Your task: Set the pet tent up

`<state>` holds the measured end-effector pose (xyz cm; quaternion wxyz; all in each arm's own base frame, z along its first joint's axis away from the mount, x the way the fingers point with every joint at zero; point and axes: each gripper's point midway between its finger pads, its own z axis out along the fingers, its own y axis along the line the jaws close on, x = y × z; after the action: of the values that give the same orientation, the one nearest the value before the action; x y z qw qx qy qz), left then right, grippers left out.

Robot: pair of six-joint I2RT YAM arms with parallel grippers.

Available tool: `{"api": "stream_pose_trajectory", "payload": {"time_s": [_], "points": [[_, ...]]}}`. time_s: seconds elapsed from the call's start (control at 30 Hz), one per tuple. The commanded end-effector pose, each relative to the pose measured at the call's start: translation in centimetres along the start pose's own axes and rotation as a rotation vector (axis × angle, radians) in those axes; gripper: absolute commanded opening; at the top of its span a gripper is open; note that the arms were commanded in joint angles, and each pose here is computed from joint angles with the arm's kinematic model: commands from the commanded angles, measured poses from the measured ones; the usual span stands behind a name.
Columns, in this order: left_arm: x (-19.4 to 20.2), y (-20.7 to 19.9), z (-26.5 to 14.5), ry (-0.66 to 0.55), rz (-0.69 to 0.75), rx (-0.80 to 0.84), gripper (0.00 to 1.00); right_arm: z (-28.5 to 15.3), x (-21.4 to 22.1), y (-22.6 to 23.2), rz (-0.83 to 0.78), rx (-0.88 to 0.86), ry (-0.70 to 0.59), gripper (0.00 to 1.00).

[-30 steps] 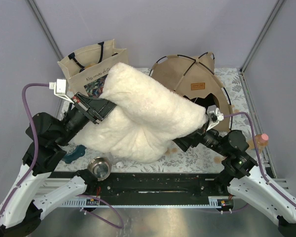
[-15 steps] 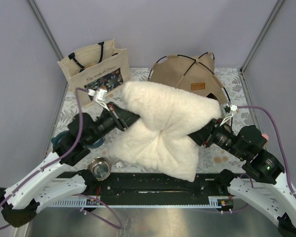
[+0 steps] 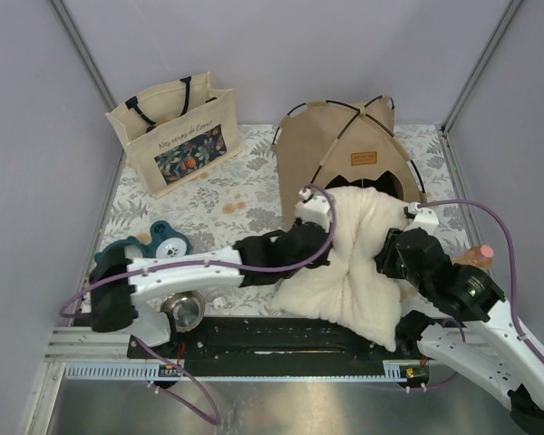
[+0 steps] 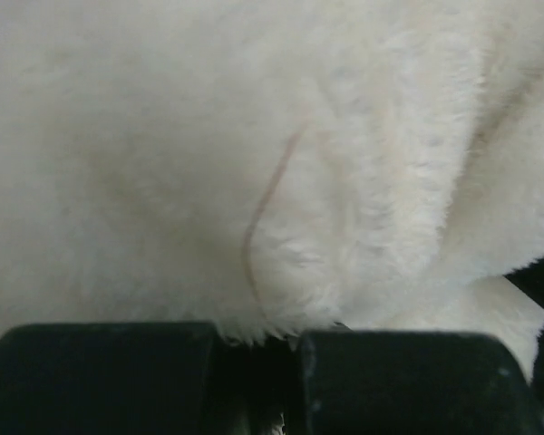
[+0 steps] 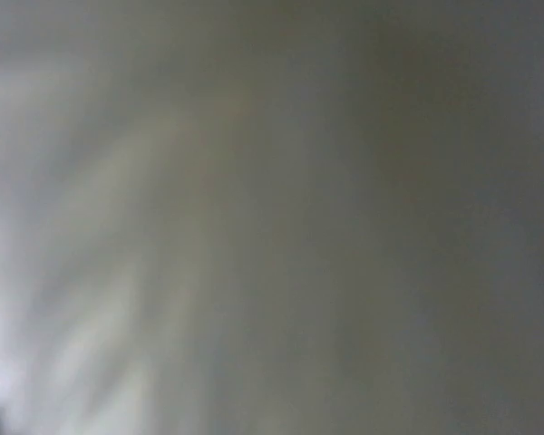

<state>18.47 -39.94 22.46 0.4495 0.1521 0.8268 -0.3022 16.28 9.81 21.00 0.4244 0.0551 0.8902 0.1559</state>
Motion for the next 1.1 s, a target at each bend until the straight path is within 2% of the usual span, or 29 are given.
{"api": "stream_pose_trajectory", "payload": {"time_s": [0.0,0.13,0.37,0.5,0.7,0.87,1.0,1.07], "points": [[-2.3,-5.3,2.3,-0.052,-0.007,0.03,0.0,1.9,-4.1,-0.8,0.006,0.15,-0.162,0.29],[-1.7,-5.9,5.2,-0.027,0.005,-0.018,0.0,3.8,-4.9,-1.5,-0.035,0.261,-0.178,0.29],[-0.4,-4.4,8.8,0.035,-0.095,-0.001,0.0,7.1,-5.4,-1.7,-0.009,0.315,-0.188,0.29],[0.0,-3.5,10.5,0.054,-0.106,0.02,0.0,9.2,-4.9,-2.8,0.045,0.309,-0.18,0.29],[0.6,-2.3,12.8,0.08,-0.131,0.03,0.0,12.4,-3.9,-3.4,0.068,0.298,-0.123,0.37],[1.2,-1.2,13.8,0.099,-0.167,0.009,0.18,14.1,-3.5,-2.9,0.066,0.299,-0.07,0.5],[0.9,-0.3,13.8,0.097,-0.189,-0.016,0.4,13.2,-4.3,-2.8,0.063,0.302,-0.078,0.72],[0.4,-0.2,13.4,0.085,-0.192,-0.014,0.45,12.1,-5.1,-2.6,0.064,0.285,-0.11,0.8]]}}
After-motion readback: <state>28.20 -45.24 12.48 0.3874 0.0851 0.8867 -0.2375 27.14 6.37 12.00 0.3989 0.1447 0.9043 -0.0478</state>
